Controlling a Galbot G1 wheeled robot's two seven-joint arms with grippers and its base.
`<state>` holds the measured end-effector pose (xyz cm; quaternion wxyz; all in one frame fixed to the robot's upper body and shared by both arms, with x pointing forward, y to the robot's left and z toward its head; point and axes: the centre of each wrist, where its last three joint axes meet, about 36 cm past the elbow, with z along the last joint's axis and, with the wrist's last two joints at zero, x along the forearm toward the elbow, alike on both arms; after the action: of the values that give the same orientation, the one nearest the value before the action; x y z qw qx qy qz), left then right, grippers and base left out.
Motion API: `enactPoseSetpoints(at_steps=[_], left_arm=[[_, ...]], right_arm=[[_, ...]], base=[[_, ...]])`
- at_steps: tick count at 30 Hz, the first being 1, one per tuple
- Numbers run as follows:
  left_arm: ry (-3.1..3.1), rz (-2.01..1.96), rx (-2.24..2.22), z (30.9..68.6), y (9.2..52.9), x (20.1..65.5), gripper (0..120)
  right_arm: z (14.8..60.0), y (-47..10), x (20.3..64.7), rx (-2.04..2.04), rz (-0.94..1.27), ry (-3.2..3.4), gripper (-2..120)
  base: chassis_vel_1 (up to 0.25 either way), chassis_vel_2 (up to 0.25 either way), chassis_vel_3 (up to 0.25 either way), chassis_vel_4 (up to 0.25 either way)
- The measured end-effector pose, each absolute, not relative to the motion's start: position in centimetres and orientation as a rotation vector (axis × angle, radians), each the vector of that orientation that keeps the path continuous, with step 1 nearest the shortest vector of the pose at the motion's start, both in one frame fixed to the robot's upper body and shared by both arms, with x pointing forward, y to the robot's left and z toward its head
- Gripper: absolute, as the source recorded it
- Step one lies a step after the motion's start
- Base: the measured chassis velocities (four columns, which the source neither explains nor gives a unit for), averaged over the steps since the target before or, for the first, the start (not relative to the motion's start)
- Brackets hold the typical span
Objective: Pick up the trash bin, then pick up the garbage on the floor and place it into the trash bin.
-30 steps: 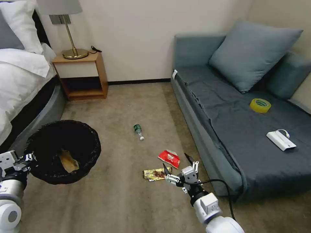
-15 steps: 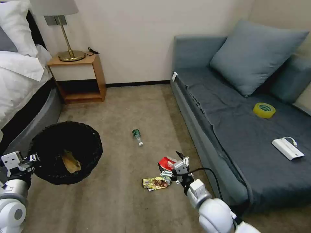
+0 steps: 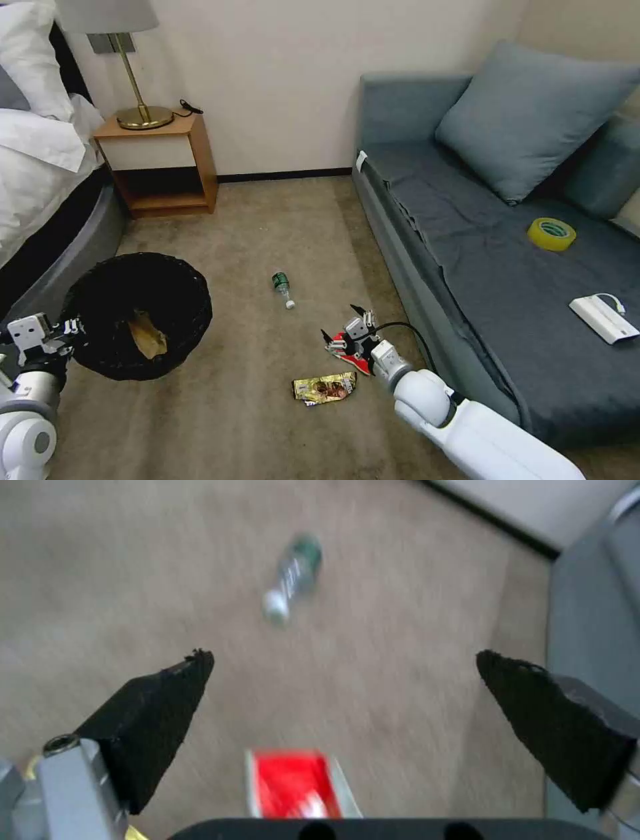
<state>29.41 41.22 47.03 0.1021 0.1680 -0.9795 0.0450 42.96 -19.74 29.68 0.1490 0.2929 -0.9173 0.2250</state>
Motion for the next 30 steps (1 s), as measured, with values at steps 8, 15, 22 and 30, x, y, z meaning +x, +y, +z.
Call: enactPoseSetpoints(at_steps=[8,15,22,30], left_arm=[[-2.906,0.129,0.465,46.9,40.8,29.8,4],[-2.905,0.125,0.467,46.7,41.3,30.0,4],[-2.902,0.121,0.478,46.6,42.0,30.2,4],[-2.894,0.123,0.461,46.0,41.8,30.7,4]], right_arm=[[27.6,-22.7,48.6,0.943,0.733,-2.449,100],[26.2,-24.7,52.7,1.071,0.536,-2.134,100],[24.7,-24.7,55.5,1.101,0.459,-2.046,100],[22.5,-22.7,57.9,1.104,0.457,-2.043,100]], base=[[0.0,0.0,0.0,0.0],[0.0,0.0,0.0,0.0],[0.0,0.0,0.0,0.0],[0.0,0.0,0.0,0.0]])
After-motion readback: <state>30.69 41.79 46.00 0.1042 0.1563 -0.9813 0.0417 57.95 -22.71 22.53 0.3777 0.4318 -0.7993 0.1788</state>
